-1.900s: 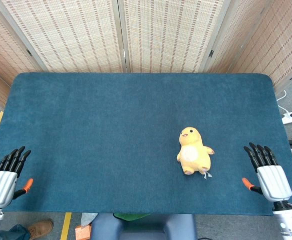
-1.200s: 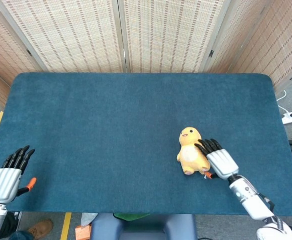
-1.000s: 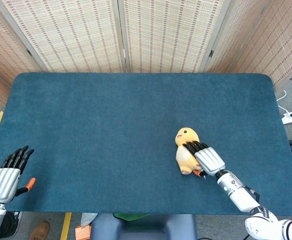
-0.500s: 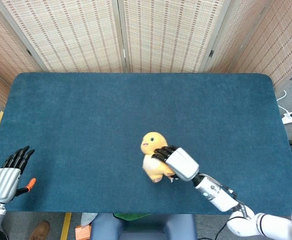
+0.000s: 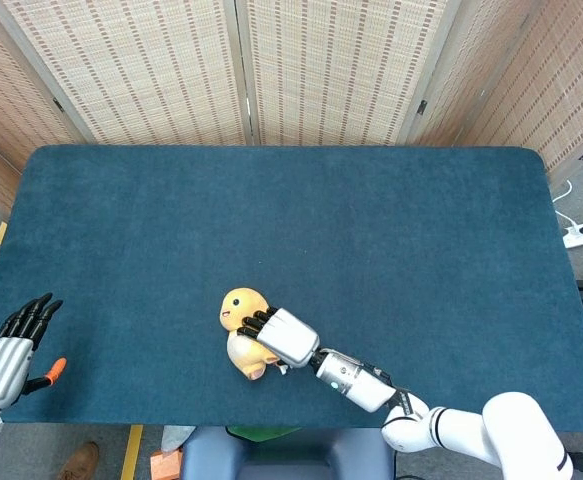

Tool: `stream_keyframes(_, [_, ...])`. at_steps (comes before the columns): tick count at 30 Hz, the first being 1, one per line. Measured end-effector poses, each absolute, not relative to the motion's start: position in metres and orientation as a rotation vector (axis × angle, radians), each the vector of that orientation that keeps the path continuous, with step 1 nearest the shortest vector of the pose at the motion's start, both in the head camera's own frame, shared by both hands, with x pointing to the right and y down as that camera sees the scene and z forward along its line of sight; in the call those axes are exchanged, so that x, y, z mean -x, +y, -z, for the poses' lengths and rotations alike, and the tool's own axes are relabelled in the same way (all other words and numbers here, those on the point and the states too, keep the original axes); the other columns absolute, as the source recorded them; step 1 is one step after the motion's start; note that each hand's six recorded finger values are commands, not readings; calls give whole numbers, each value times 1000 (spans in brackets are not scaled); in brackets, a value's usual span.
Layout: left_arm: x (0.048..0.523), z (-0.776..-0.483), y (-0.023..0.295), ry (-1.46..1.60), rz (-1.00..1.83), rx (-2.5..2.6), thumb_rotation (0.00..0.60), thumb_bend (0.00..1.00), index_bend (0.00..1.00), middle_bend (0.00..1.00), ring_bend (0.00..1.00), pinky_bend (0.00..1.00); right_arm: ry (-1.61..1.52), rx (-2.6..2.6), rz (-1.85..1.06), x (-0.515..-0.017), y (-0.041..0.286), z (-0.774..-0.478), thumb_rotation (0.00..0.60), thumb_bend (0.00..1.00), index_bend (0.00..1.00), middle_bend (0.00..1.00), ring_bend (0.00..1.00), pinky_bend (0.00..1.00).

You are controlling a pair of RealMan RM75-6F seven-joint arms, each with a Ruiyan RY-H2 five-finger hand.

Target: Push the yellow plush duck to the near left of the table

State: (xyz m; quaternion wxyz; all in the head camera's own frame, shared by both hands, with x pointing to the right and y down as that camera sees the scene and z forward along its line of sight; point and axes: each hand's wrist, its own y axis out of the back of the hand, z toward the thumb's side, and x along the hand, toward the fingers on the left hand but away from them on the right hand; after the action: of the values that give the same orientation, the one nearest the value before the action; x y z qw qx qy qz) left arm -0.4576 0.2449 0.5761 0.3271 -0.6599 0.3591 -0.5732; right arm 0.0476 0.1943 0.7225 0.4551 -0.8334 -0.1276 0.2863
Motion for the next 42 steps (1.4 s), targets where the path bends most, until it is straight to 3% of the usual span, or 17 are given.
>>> stream_keyframes(4, [459, -576, 246, 943, 1500, 1727, 600, 335, 0, 0, 0, 146, -307, 2119, -731, -48, 196, -717, 600, 4, 0, 0, 0, 0])
stream_keyframes(11, [452, -578, 247, 923, 1470, 1742, 600, 333, 0, 0, 0, 149, -318, 2238, -706, -76, 198, -674, 600, 0, 0, 0, 0, 0])
stream_keyframes(20, [414, -585, 254, 874, 1306, 1897, 600, 289, 0, 0, 0, 148, -468, 2141, -847, -209, 193, -613, 600, 0, 0, 0, 0, 0])
stream_keyframes(31, [273, -615, 252, 557, 958, 2171, 600, 229, 0, 0, 0, 93, -905, 1997, -1026, -363, 221, -552, 600, 0, 0, 0, 0, 0])
stream_keyframes(36, [195, -624, 249, 450, 827, 2192, 600, 224, 0, 0, 0, 55, -970, 1993, -1048, -396, 223, -534, 600, 3, 0, 0, 0, 0])
stream_keyframes(42, [139, -638, 248, 366, 771, 2217, 600, 221, 0, 0, 0, 31, -1006, 1988, -1042, -412, 225, -520, 600, 13, 0, 0, 0, 0])
